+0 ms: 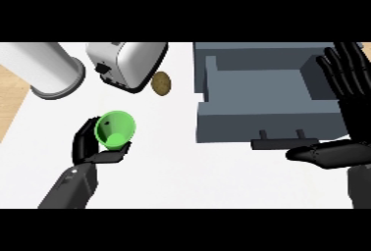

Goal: Pick up the cup, place it into the drawer and close the drawer

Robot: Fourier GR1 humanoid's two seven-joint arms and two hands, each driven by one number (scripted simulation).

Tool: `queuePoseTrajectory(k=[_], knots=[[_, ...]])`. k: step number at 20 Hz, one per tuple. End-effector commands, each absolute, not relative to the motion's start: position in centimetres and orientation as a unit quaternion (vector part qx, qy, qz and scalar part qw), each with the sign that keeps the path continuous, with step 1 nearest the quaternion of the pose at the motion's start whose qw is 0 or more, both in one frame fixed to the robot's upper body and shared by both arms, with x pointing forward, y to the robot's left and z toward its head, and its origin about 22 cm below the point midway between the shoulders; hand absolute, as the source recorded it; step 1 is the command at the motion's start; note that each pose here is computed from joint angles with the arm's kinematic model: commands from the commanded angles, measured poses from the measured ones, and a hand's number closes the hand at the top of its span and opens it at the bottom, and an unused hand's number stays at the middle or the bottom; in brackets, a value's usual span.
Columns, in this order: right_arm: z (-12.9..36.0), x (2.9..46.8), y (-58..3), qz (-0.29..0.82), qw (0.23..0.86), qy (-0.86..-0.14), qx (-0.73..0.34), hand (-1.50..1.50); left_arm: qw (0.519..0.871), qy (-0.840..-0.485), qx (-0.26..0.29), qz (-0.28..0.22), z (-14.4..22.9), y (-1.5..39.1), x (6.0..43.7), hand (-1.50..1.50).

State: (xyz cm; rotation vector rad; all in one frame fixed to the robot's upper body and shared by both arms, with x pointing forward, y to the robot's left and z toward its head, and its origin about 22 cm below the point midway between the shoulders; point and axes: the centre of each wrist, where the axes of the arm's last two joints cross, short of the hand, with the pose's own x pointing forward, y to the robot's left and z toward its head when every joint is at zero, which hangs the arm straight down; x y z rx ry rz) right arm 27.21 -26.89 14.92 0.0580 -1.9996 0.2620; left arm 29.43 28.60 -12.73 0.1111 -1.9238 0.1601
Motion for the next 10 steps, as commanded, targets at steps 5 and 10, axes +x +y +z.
queuePoseTrajectory(k=[5, 10], knots=[[14.5, 26.2, -25.9, 0.113, 0.533, -0.838, 0.018, -1.50, 0.483, -0.872, -0.052, 0.052, -7.6, 25.0, 35.3, 1.50], [15.6, 27.3, -26.6, 0.112, 0.542, -0.833, 0.010, -1.50, 0.461, -0.884, -0.080, 0.021, -1.2, 21.2, 39.8, 1.50]])
